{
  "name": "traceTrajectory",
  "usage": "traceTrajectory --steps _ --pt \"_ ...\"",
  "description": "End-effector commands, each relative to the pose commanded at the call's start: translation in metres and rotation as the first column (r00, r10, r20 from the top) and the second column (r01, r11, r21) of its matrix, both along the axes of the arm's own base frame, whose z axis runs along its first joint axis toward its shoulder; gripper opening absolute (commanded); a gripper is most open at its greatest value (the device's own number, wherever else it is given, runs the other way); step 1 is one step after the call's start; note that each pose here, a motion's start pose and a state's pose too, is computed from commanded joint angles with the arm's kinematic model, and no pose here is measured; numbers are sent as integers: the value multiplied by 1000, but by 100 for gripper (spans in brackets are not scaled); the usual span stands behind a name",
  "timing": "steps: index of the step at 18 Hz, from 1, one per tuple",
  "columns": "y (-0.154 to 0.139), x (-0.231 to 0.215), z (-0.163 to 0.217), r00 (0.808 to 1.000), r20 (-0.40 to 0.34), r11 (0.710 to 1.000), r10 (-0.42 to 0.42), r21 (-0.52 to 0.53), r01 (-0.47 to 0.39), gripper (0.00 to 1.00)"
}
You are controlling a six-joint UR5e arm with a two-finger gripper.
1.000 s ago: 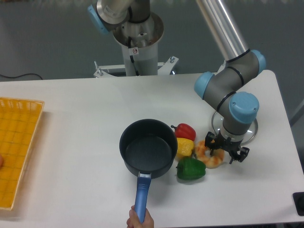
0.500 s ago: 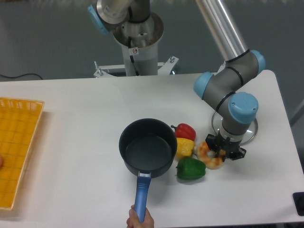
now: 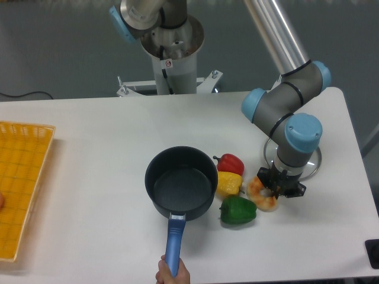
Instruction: Pick up the donuts
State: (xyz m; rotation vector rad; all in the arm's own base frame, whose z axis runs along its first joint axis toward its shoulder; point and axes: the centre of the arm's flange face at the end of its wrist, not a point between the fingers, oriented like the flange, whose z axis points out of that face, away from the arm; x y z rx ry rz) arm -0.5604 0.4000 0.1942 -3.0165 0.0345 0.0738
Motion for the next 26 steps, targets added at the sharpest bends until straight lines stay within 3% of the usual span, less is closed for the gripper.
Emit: traceTrajectory --steps 10,17,19,26 --pt "-8 12 38 1000 -31 1000 1 10 0 9" --pt "-22 20 81 995 -36 995 -92 -42 91 9" --pt "-23 21 95 987 -44 987 -157 -53 154 9" --pt "-45 10 116 966 -17 962 -257 -101 254 9"
